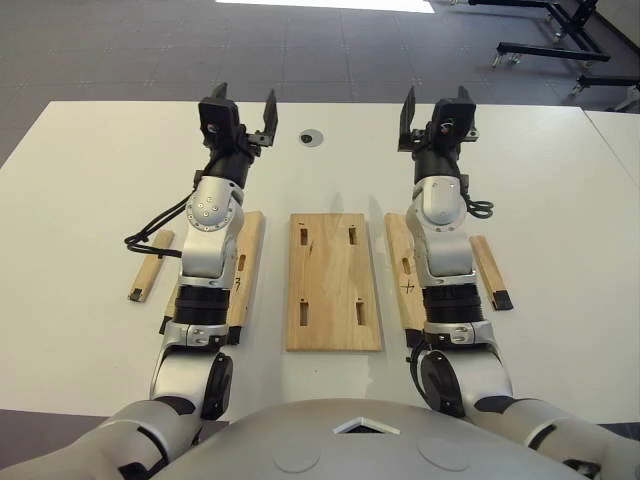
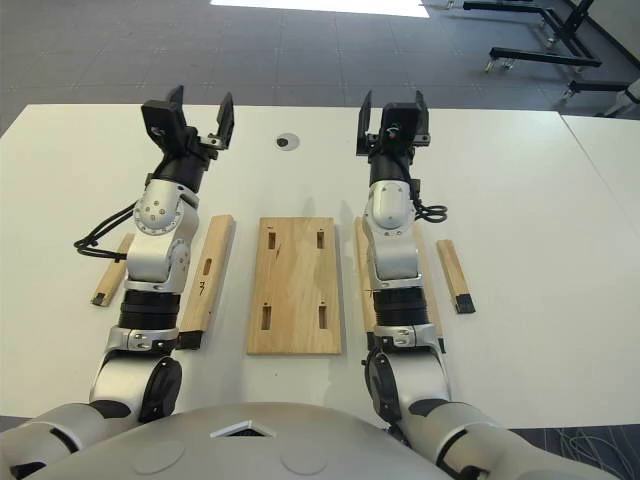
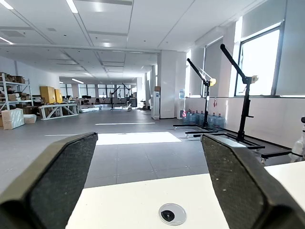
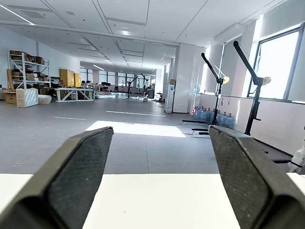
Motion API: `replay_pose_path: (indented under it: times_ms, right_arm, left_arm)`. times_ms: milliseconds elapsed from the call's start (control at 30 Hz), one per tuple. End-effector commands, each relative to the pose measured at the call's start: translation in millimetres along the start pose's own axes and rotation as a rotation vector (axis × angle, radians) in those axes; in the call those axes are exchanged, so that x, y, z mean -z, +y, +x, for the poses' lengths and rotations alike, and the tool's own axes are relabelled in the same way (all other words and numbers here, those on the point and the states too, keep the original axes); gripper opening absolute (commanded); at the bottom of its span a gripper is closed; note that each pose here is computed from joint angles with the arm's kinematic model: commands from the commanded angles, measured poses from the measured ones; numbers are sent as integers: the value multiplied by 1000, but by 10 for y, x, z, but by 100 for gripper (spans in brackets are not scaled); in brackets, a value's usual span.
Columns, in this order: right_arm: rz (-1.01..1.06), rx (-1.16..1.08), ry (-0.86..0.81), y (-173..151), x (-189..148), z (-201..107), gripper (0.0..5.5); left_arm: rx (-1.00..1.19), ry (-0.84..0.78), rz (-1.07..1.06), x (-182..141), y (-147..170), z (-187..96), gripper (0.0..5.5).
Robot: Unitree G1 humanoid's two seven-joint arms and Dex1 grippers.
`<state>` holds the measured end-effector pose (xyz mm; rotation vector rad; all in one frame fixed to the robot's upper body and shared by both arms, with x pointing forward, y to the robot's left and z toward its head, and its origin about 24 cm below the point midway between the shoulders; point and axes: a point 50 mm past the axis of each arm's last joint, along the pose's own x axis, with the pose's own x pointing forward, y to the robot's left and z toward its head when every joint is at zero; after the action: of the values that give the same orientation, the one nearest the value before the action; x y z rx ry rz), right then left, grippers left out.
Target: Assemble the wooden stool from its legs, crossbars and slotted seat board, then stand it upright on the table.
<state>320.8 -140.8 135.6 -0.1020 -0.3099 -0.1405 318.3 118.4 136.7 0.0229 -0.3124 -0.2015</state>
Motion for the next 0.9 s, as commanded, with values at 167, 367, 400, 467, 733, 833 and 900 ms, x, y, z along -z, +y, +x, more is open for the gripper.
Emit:
replay_pose_path:
  times_ms: [167,367,400,467,733,833,900]
  right_arm:
    - [29,-60,6,-26,62,-279,369]
    - [60,-131,-2,-5,41,-289,369]
    - [70,-151,-9,40,18,-283,369]
    - [88,-182,-12,104,-7,-275,369]
    - [139,-266,-9,287,-29,-273,369]
    - [135,-265,-11,290,-29,-244,369]
    - [134,-263,-13,282,-29,-221,369]
  left_arm:
    - [-51,-29,85,-69,77,-186,396]
    - [-104,-12,92,-42,82,-325,396]
    - [-117,-7,95,-36,107,-330,396]
    - [-140,2,96,-23,144,-336,396]
    - [-248,26,127,29,302,-459,396]
    - [-320,34,158,22,429,-515,396]
    - [-328,48,128,37,476,-529,396]
